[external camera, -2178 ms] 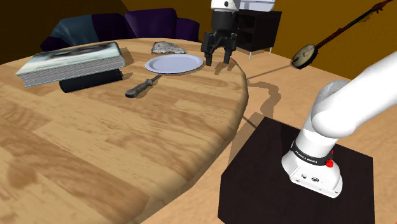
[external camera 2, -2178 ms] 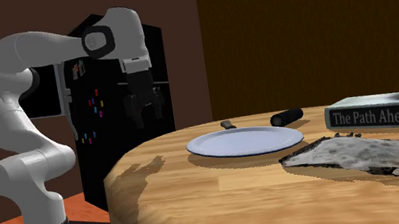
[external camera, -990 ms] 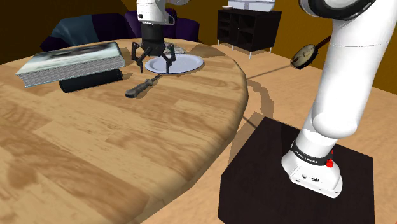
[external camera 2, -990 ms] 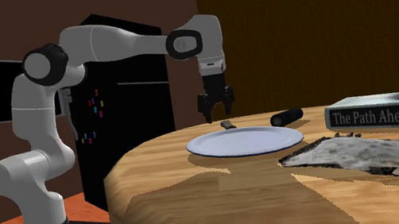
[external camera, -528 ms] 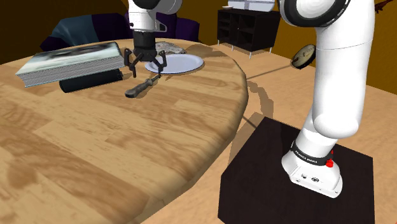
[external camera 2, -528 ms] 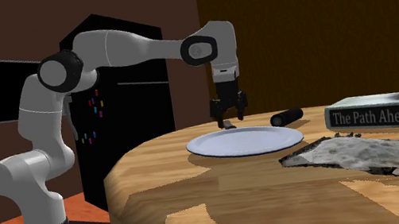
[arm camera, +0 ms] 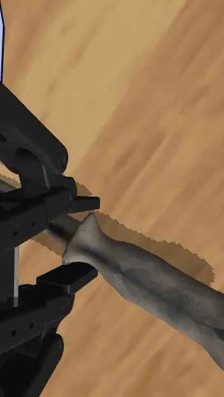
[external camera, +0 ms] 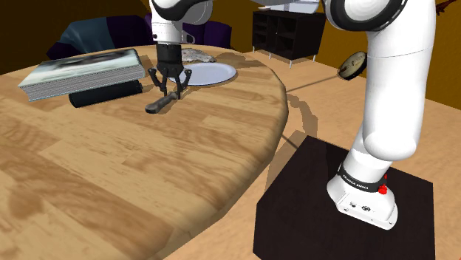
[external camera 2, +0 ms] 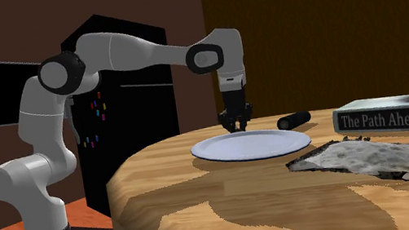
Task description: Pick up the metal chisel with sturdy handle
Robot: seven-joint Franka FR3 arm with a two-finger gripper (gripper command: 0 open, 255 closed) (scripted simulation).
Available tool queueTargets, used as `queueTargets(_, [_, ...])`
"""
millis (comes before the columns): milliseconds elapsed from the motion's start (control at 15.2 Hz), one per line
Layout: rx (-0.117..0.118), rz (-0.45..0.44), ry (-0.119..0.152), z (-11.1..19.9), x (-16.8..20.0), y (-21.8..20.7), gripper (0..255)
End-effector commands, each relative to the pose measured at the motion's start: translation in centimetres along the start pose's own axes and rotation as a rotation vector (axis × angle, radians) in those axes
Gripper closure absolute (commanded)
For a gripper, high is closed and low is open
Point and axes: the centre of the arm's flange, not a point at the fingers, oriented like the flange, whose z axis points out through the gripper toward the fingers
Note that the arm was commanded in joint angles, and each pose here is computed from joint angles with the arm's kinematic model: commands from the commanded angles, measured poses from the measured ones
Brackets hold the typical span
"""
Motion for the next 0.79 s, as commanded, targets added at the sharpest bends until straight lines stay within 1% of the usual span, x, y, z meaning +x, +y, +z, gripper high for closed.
queueTargets(0, [-0.004,0.001,-0.003,0.3,0.1,0.0,255])
queueTargets(396, [-0.004,0.001,-0.003,0.4,0.0,0.1,255])
queueTargets(726, [-0.004,0.001,-0.003,-2.2,-0.5,-0.3,255])
